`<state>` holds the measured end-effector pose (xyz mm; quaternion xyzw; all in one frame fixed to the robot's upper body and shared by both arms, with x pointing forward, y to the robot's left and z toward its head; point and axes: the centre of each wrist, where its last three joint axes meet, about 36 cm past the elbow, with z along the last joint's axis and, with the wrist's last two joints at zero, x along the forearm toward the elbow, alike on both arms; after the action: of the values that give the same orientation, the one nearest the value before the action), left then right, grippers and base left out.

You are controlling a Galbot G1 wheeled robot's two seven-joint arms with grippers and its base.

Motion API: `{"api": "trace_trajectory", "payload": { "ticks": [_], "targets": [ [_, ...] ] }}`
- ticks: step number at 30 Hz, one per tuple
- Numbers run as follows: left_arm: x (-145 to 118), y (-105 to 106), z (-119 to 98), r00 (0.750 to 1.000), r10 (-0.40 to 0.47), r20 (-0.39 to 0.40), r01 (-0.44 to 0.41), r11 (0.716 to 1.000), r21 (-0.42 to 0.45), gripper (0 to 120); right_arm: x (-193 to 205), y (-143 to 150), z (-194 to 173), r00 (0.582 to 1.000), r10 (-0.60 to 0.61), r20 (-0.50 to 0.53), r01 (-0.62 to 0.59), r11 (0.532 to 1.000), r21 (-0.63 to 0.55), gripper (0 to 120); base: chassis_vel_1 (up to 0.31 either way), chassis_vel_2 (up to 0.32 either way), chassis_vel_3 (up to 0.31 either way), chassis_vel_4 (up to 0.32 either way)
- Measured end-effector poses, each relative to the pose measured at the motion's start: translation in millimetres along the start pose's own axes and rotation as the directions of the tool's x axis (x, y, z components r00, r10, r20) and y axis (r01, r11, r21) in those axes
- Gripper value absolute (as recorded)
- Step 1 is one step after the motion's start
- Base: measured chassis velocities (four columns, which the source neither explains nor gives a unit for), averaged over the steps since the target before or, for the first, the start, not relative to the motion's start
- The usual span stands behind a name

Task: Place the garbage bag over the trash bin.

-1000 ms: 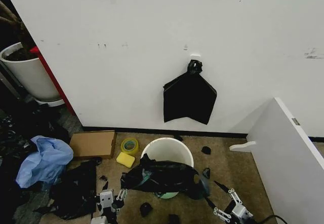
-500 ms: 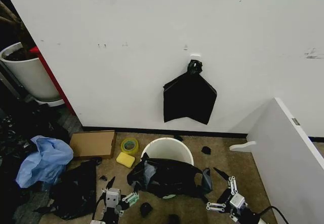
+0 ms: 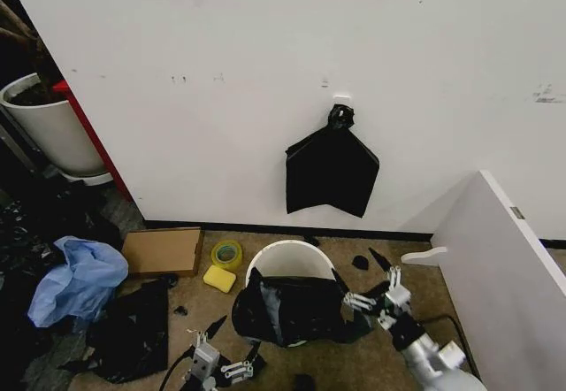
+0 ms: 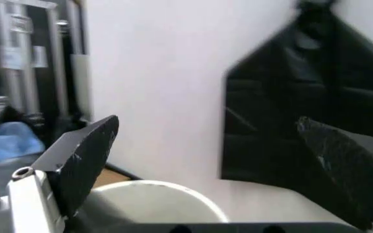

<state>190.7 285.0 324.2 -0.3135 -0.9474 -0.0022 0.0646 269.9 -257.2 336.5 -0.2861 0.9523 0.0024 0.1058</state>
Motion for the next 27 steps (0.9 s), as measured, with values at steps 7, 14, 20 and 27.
{"api": "trace_trajectory", "payload": {
  "ticks": [7, 14, 20, 27],
  "targets": [
    [1, 70, 16, 0.973, 0.229, 0.014, -0.217, 0.940, -0.264, 100, -7, 3, 5, 0.998, -0.058, -0.002, 0.058, 0.998, 0.007, 100, 0.000, 0.000, 0.000, 0.000],
    [-15, 128, 6, 0.936, 0.352, 0.003, -0.316, 0.843, -0.435, 100, -8, 0, 5, 0.998, -0.049, -0.025, 0.049, 0.999, 0.011, 100, 0.000, 0.000, 0.000, 0.000],
    [-34, 156, -13, 0.891, 0.452, 0.036, -0.395, 0.814, -0.426, 100, -4, -4, 11, 0.994, -0.106, -0.034, 0.108, 0.993, 0.039, 100, 0.000, 0.000, 0.000, 0.000],
    [-46, 215, -39, 0.814, 0.579, -0.052, -0.521, 0.687, -0.507, 100, -5, -11, 13, 0.988, -0.155, -0.024, 0.157, 0.985, 0.072, 100, 0.000, 0.000, 0.000, 0.000]
  ]
}}
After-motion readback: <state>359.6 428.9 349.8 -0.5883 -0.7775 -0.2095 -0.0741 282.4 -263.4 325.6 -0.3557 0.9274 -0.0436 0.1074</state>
